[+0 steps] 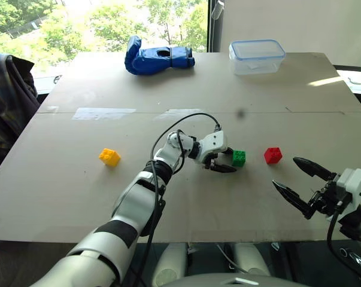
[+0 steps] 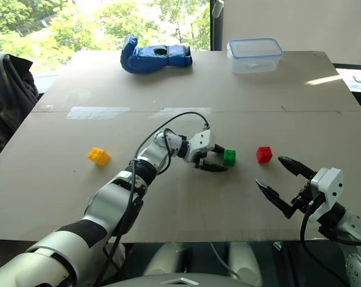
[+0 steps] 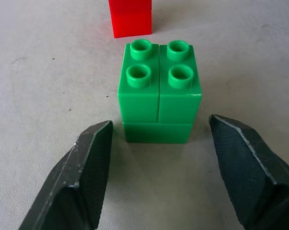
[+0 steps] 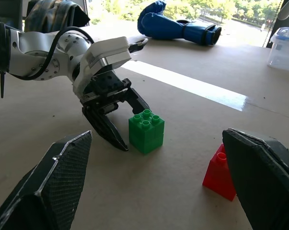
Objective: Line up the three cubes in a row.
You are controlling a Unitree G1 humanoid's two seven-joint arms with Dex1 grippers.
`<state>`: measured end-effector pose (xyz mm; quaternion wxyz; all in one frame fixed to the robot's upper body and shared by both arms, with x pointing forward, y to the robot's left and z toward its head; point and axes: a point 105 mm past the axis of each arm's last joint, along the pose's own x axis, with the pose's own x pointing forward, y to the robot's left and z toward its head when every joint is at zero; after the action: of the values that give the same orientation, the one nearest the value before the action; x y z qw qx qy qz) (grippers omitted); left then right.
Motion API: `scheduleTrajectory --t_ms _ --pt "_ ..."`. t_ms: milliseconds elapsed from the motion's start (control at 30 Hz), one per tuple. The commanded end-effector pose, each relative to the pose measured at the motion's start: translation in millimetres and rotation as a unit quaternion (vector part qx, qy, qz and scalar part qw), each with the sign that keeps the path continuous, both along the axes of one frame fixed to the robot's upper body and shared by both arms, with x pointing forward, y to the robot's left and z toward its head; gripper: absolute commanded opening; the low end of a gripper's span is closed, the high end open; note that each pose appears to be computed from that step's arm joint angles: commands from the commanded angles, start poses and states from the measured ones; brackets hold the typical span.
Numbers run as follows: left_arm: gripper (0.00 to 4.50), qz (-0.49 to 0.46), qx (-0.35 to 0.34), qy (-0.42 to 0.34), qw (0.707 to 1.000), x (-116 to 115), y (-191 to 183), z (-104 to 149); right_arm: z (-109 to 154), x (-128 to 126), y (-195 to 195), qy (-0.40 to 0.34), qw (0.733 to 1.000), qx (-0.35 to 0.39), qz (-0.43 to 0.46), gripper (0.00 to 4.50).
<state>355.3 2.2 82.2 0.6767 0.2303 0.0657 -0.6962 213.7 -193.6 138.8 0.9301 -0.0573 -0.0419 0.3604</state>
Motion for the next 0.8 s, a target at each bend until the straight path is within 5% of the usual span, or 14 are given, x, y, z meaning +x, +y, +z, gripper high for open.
scheduleTrajectory --t_ms 33,800 --pt "3.06 0.007 0.021 0.012 1.000 -2.0 5.0 -12.3 12.2 -1.9 5.7 -0.019 1.000 -0.002 0.011 4.50" --pt "3.06 0.058 -0.011 0.019 0.998 2.7 0.9 -13.1 13.7 1.8 9.0 -0.018 1.000 -0.006 0.016 4.50"
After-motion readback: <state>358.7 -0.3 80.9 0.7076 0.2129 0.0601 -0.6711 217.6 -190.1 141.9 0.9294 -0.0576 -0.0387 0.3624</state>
